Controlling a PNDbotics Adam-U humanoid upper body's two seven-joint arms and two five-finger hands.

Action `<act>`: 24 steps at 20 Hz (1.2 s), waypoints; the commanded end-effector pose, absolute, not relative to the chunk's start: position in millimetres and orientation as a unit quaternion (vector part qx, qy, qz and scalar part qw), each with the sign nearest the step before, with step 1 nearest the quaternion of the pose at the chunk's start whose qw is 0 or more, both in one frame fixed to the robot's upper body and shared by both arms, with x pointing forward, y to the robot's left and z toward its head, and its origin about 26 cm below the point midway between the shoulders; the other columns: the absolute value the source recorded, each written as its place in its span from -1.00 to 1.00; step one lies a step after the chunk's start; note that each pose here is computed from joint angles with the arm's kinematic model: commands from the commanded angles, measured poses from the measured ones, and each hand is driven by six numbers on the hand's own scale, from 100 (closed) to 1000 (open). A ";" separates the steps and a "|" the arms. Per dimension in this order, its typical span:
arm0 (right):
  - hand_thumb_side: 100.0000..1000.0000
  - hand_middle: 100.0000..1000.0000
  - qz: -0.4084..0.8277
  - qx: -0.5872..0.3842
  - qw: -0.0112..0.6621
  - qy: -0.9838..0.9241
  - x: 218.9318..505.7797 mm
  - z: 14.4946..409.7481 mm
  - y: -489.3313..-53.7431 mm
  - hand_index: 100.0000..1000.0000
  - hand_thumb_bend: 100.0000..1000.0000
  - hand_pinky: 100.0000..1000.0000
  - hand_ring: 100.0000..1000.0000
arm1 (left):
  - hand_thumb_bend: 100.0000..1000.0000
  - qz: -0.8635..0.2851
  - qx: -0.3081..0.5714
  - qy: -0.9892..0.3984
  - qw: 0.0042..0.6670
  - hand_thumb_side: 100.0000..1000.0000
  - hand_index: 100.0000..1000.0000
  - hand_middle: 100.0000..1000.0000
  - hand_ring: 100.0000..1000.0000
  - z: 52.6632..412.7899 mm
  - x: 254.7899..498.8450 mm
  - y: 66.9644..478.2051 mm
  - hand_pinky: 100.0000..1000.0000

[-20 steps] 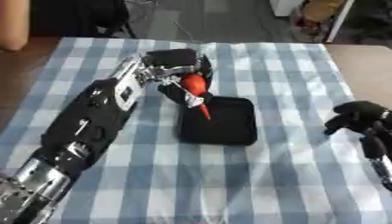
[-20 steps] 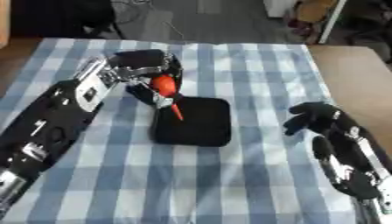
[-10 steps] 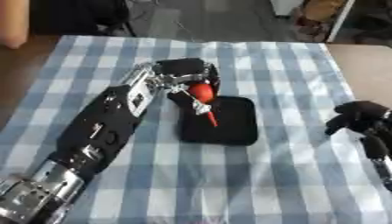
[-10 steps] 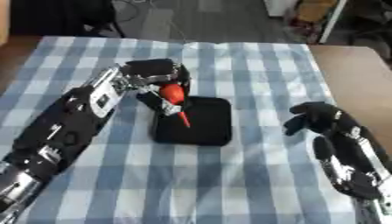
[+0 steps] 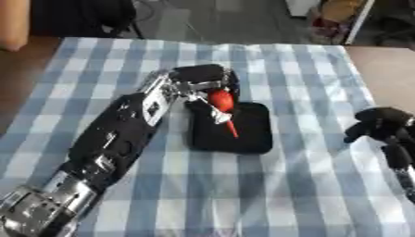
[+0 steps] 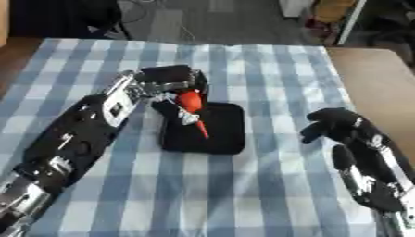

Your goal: Pick up objects on the table and place them in the box.

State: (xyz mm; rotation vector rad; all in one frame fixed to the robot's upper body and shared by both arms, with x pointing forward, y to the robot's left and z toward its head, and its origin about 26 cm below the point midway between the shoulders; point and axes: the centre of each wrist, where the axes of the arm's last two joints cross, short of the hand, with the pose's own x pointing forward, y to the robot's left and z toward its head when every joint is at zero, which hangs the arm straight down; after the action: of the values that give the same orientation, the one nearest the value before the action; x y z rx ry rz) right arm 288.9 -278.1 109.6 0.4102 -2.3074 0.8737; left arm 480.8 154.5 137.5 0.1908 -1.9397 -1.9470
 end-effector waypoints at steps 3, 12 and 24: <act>-0.28 0.48 0.461 0.142 0.157 -0.862 290.3 119.0 -276.4 0.76 -1.00 0.13 0.29 | -1.00 -0.698 0.061 -0.696 0.154 -0.58 -0.50 -0.72 -0.99 147.5 481.2 147.7 -1.00; -0.28 0.48 0.458 0.143 0.147 -0.865 292.5 123.7 -273.1 0.76 -1.00 0.13 0.29 | -1.00 -0.694 0.081 -0.699 0.149 -0.50 0.02 -0.09 -0.28 131.0 478.6 152.2 -0.43; -0.28 0.48 0.458 0.143 0.145 -0.865 293.0 125.1 -272.2 0.76 -1.00 0.13 0.29 | -1.00 -0.698 0.136 -0.698 0.083 0.62 0.79 0.85 0.74 125.1 477.7 154.2 0.48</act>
State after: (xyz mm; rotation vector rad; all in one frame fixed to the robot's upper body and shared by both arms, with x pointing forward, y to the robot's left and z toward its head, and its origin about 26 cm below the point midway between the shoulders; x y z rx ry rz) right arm 293.6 -271.9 117.1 0.4287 -2.3388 0.8790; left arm 475.8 155.6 114.1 0.3693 -2.0433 -2.0826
